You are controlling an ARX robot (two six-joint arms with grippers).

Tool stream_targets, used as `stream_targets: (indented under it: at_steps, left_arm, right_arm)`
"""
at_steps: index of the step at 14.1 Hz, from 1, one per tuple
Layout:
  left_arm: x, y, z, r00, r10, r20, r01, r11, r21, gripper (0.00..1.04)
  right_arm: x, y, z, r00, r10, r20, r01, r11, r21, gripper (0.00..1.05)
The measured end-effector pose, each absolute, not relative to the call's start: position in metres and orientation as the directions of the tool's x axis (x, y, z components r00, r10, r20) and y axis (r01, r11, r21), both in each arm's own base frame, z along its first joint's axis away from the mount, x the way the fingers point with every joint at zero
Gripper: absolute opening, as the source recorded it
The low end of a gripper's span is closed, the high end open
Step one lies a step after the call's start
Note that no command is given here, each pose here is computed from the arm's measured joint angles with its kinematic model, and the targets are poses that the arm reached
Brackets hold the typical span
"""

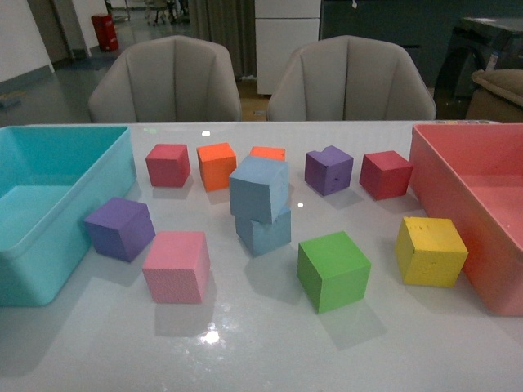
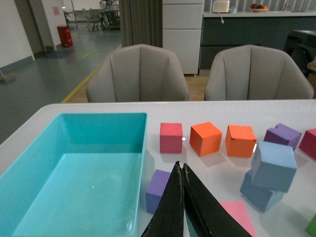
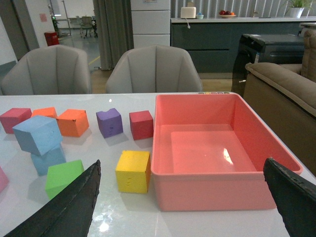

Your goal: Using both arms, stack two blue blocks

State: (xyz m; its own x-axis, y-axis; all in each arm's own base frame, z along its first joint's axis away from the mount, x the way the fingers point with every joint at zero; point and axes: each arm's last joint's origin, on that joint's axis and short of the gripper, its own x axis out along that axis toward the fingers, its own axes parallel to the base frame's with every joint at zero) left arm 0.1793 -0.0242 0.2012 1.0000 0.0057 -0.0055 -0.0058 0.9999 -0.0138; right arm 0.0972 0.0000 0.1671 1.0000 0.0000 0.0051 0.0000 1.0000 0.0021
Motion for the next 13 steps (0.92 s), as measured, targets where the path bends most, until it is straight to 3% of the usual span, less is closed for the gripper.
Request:
stream_targets:
  at_steps: [13]
  left_arm:
    - [0.129, 0.0, 0.168, 1.0, 0.0, -0.004, 0.0, 1.0, -0.014, 0.02]
  right_arm:
    - [0.097, 0.0, 0.167, 1.0, 0.0, 0.006, 0.0, 1.0, 0.002, 0.98]
